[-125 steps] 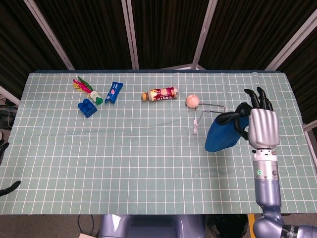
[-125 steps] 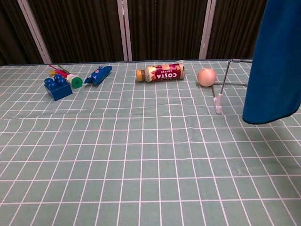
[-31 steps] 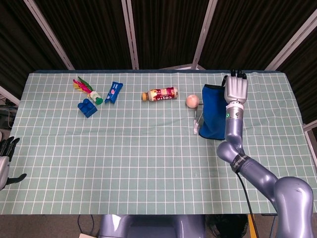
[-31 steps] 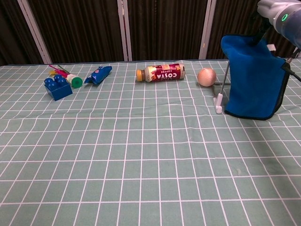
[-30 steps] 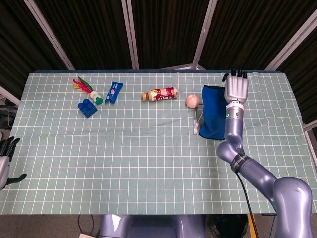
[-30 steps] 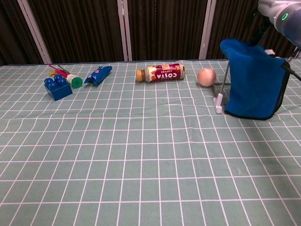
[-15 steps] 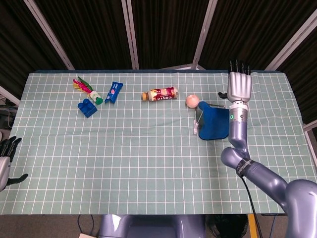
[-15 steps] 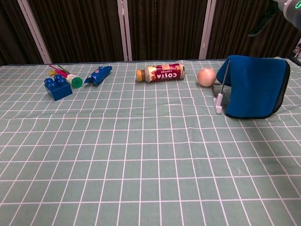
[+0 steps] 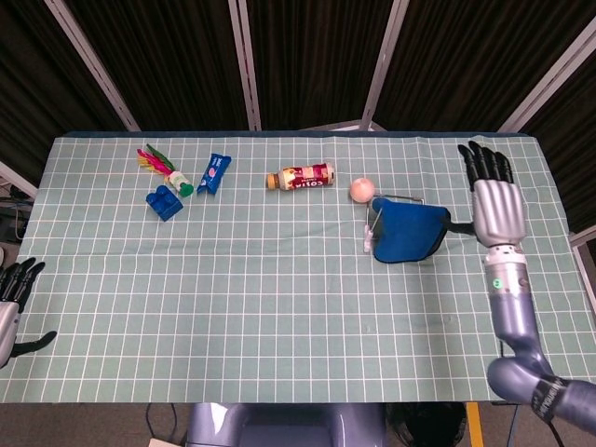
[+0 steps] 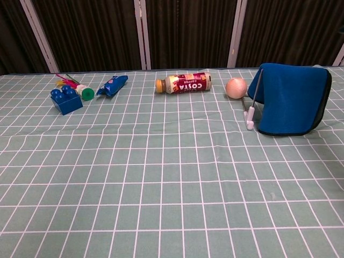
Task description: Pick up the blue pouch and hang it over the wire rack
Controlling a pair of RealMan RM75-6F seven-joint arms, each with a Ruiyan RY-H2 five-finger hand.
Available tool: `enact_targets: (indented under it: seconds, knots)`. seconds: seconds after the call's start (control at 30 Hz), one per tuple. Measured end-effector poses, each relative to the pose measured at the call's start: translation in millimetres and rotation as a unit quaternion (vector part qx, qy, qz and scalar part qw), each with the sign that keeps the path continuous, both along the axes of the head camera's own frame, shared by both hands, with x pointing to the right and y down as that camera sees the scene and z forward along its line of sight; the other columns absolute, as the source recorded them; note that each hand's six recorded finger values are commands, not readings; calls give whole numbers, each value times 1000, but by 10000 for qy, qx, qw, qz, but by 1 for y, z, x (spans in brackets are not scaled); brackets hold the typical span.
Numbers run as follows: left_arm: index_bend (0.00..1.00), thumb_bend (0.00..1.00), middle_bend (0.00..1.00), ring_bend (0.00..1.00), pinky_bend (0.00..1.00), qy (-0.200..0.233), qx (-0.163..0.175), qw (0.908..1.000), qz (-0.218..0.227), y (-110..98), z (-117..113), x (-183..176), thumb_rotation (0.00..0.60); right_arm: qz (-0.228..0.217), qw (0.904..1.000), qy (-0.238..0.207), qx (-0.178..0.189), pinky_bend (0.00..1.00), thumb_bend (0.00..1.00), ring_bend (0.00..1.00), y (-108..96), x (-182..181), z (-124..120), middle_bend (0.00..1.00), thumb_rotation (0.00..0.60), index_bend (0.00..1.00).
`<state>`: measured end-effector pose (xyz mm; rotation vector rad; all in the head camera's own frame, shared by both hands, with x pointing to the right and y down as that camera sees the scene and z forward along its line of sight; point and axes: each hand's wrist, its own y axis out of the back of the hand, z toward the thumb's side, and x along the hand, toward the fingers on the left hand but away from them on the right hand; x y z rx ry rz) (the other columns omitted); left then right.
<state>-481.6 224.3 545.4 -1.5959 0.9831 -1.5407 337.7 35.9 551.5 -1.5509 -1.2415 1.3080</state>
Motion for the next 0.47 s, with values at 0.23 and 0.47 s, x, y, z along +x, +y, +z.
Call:
enact_targets:
  seconds: [0.23, 0.47]
  knots:
    - [0, 0, 0, 0, 0, 134, 123, 9997, 143, 5, -8, 7, 600, -42, 9994, -345, -10, 0, 0, 0, 73, 40, -18, 0, 600, 2]
    - [0, 0, 0, 0, 0, 227, 198, 9993, 199, 8, -14, 10, 600, 121, 9989, -452, 42, 0, 0, 0, 141, 74, -33, 0, 600, 0]
